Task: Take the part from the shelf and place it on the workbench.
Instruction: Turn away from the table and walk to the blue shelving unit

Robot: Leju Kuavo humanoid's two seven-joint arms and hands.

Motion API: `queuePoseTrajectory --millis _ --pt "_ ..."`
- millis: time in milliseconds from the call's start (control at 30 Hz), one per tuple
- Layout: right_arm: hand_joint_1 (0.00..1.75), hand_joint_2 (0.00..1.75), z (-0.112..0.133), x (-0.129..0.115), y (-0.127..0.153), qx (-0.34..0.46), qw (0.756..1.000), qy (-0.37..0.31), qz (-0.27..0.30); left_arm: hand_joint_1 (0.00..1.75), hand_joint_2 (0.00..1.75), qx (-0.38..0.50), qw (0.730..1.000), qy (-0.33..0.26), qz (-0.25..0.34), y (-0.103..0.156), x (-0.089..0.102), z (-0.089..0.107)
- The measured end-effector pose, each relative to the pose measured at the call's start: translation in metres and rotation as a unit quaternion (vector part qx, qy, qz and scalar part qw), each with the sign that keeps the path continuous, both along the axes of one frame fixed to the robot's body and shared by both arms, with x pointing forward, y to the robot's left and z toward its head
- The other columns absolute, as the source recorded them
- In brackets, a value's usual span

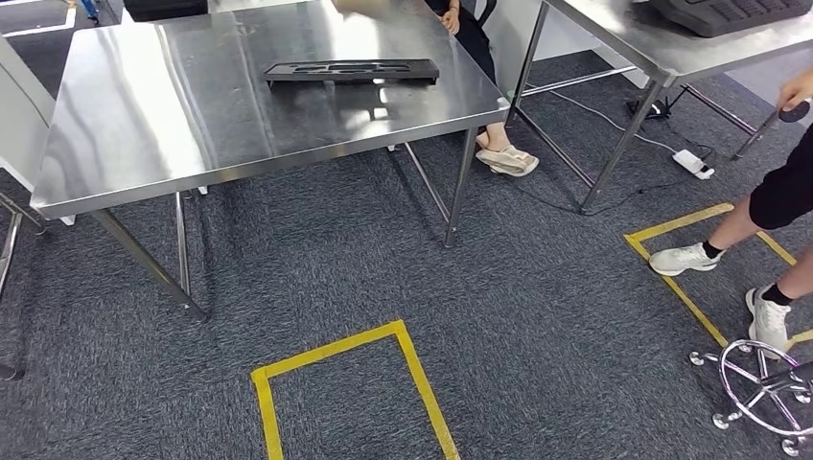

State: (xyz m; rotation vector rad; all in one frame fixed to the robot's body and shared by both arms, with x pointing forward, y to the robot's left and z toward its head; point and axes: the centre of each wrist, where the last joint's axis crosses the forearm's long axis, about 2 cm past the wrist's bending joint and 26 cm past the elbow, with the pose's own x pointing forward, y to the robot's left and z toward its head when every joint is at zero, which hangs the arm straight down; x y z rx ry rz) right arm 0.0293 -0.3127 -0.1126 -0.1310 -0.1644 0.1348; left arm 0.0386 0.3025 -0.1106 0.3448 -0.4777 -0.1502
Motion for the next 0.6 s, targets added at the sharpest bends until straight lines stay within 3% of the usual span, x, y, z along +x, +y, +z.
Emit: queuePoseTrajectory --millis 300,600 --pt "0.00 0.00 0.000 0.003 0.009 -0.001 1.000 -0.006 0.009 0.00 0.00 0.015 1.000 -0.005 -0.019 -0.004 0.008 0.001" --pt "0.00 0.00 0.000 0.006 0.012 -0.011 0.998 0.000 0.062 0.00 0.00 -0.019 0.998 0.015 -0.049 -0.006 0.002 0.000"
